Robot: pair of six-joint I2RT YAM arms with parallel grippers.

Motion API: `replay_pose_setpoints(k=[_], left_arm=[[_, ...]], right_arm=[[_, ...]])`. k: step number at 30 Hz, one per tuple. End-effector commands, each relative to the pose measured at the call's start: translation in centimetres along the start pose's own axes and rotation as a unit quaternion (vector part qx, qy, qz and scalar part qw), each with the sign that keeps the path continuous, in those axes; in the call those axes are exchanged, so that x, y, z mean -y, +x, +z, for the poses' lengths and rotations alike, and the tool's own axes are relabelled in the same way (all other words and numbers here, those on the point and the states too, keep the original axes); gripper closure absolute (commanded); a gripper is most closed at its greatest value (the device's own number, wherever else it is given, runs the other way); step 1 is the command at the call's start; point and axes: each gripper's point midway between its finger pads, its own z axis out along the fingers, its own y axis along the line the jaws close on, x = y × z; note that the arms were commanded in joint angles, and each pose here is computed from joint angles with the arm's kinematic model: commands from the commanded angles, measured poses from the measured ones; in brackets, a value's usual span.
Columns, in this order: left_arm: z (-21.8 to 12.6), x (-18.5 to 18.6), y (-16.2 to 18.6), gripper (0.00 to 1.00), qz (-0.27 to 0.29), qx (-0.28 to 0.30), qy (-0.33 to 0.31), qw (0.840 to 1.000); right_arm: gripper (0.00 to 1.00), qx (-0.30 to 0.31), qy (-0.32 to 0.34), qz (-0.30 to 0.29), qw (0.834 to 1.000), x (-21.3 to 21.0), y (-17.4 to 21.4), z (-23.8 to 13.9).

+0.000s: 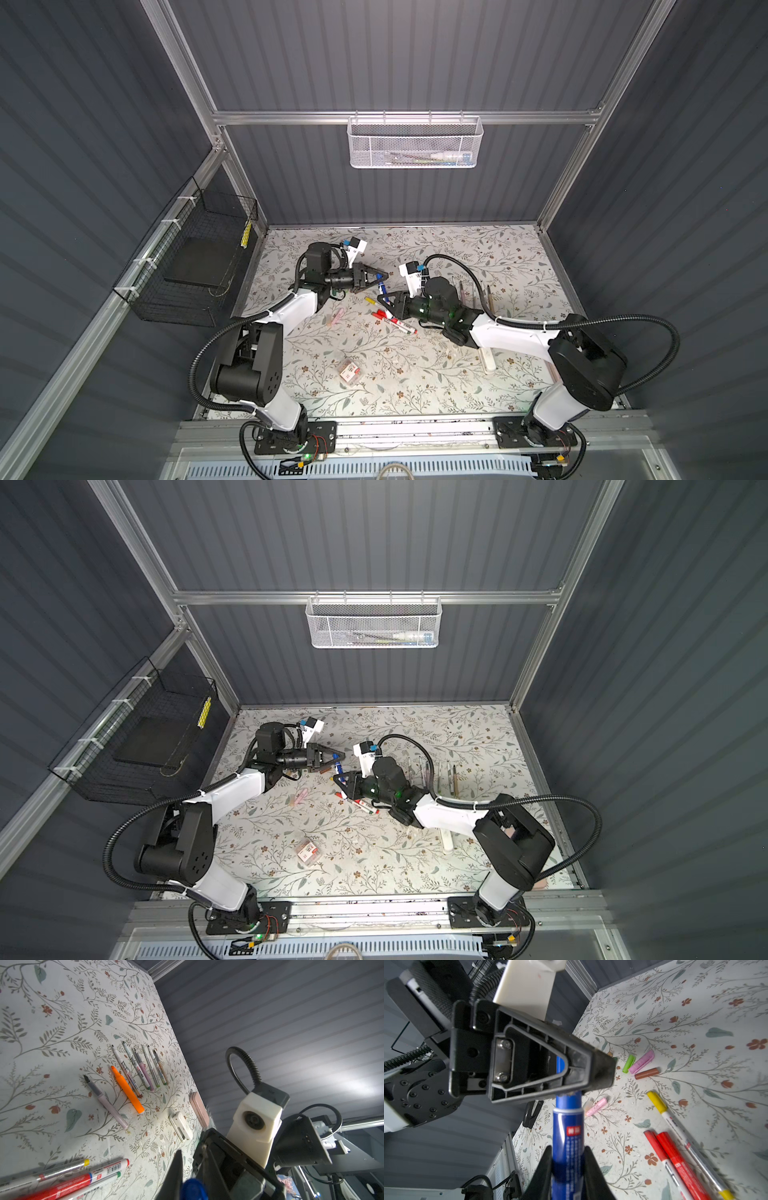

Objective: Open the pen caps

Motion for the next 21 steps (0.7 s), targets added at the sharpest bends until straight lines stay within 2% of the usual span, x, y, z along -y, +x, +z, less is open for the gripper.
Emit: replay_pose_setpoints(k=[1, 6, 10, 12, 15, 19, 20, 21], left_arm=[[-8.6, -3.2, -11.6, 1.00, 0.074, 0.216, -0.132, 0.965], [-12.2, -3.4, -14.1, 1.00, 0.082, 0.253, -0.161, 0.950], [-13.5, -3.6, -14.5, 1.00, 0.080, 0.261, -0.176, 0.946], [-13.5, -3.6, -14.2, 1.00, 0.086, 0.252, -0.183, 0.946], [-12.5, -3.0, -12.5, 1.00, 0.086, 0.229, -0.168, 0.955], [-9.7, -0.8, -9.3, 0.48, 0.101, 0.190, -0.121, 0.969], [-8.9, -0.3, -8.4, 0.40, 0.105, 0.177, -0.109, 0.973], [-8.2, 0.1, -7.7, 0.35, 0.109, 0.167, -0.100, 0.975]], right_arm=[[1.00, -0.148, 0.033, 0.030, 0.988, 2.2, 8.8, -1.3], [1.00, -0.158, 0.031, 0.031, 0.986, 2.4, 9.4, -1.3], [1.00, -0.158, 0.038, 0.026, 0.986, 2.6, 9.3, -1.7], [1.00, -0.152, 0.037, 0.021, 0.987, 2.3, 9.0, -2.0], [1.00, -0.137, 0.041, 0.009, 0.990, 2.3, 7.9, -2.4], [1.00, -0.071, 0.064, 0.015, 0.995, 3.1, 4.4, -3.1], [1.00, -0.049, 0.056, 0.014, 0.997, 2.8, 3.3, -3.2], [1.00, -0.033, 0.050, 0.013, 0.998, 2.5, 2.4, -3.3]])
